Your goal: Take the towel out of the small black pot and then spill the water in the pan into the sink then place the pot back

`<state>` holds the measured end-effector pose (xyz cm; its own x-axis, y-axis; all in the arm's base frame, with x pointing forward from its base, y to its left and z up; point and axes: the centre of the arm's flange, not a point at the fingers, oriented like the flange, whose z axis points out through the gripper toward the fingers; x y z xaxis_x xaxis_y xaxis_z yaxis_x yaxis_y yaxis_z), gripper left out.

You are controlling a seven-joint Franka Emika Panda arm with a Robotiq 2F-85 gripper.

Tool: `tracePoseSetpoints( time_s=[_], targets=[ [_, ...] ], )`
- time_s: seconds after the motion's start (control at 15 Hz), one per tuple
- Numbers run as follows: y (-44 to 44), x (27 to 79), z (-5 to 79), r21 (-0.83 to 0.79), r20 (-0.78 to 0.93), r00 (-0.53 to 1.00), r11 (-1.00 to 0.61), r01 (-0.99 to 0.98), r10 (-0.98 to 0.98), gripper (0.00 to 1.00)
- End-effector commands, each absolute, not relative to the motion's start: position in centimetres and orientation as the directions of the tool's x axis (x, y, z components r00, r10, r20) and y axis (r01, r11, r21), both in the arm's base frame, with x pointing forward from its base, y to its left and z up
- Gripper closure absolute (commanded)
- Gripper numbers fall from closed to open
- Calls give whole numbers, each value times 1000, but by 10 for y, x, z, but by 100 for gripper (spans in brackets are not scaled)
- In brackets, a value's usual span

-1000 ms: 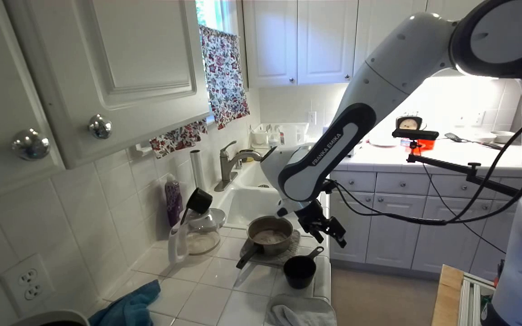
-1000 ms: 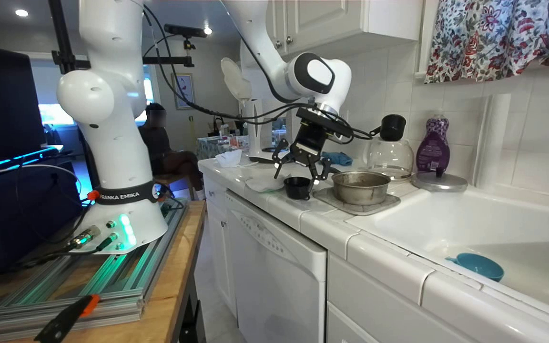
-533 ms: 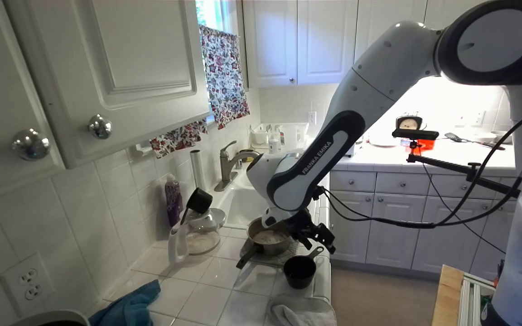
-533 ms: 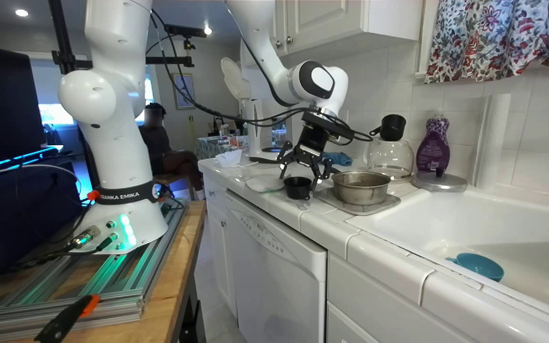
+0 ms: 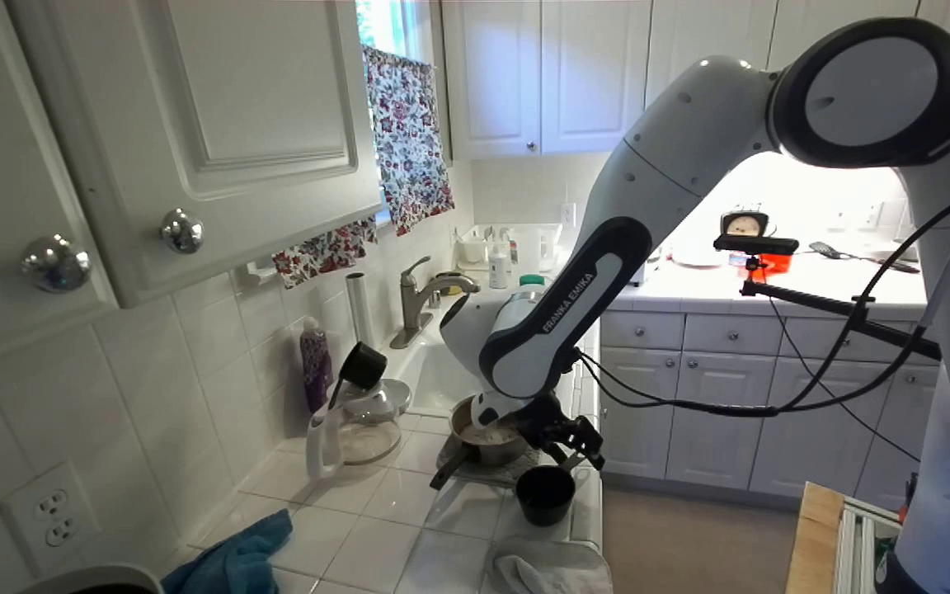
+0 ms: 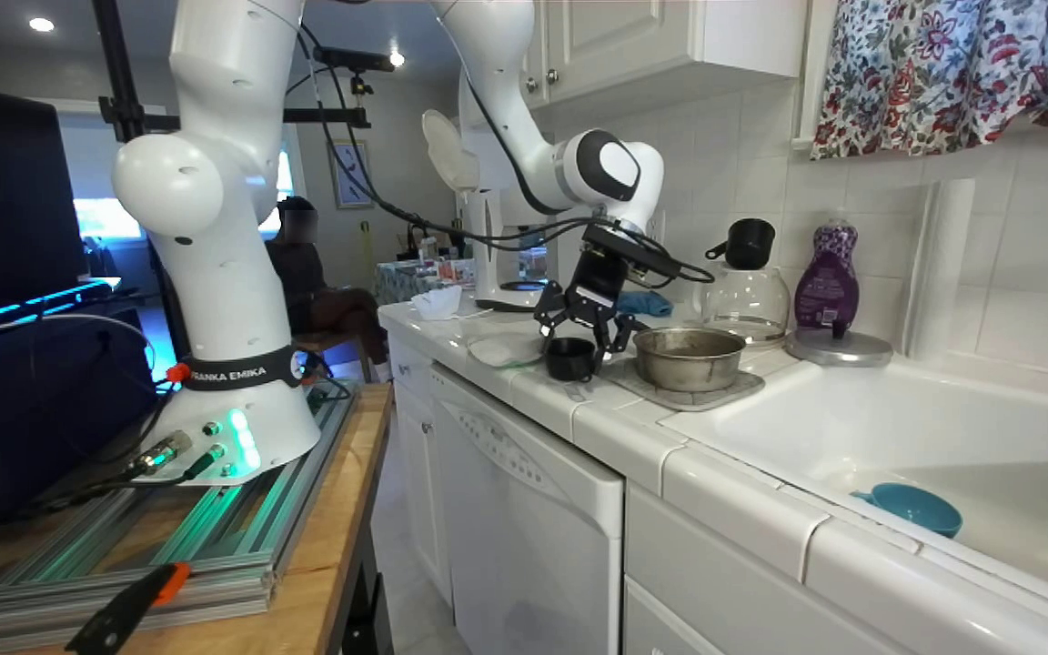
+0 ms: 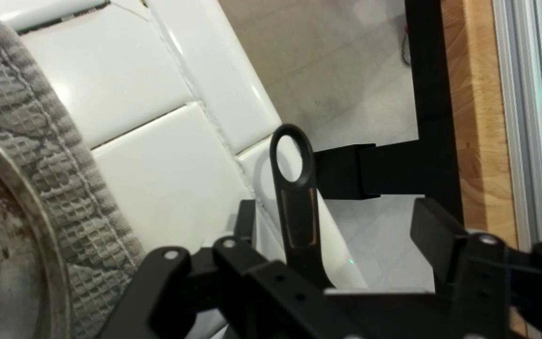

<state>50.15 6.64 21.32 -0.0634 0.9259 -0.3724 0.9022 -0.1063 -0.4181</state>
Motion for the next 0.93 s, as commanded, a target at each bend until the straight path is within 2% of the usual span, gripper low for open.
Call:
tracePoseSetpoints(
  time_s=[0.0,0.33,0.53,0.6,0.73,0.87],
  targets=[
    [70,514,205,-452,-377,-124,-66,890,918,33],
    [76,518,207,-450,-366,-144,-39,892,919,74],
    [81,519,210,-446,-365,-154,-27,894,918,94],
    [83,520,211,-445,-366,-157,-25,895,917,98],
    [87,521,213,-444,-368,-165,-17,896,915,97],
    [91,519,213,-443,-368,-174,-8,896,913,100]
  ],
)
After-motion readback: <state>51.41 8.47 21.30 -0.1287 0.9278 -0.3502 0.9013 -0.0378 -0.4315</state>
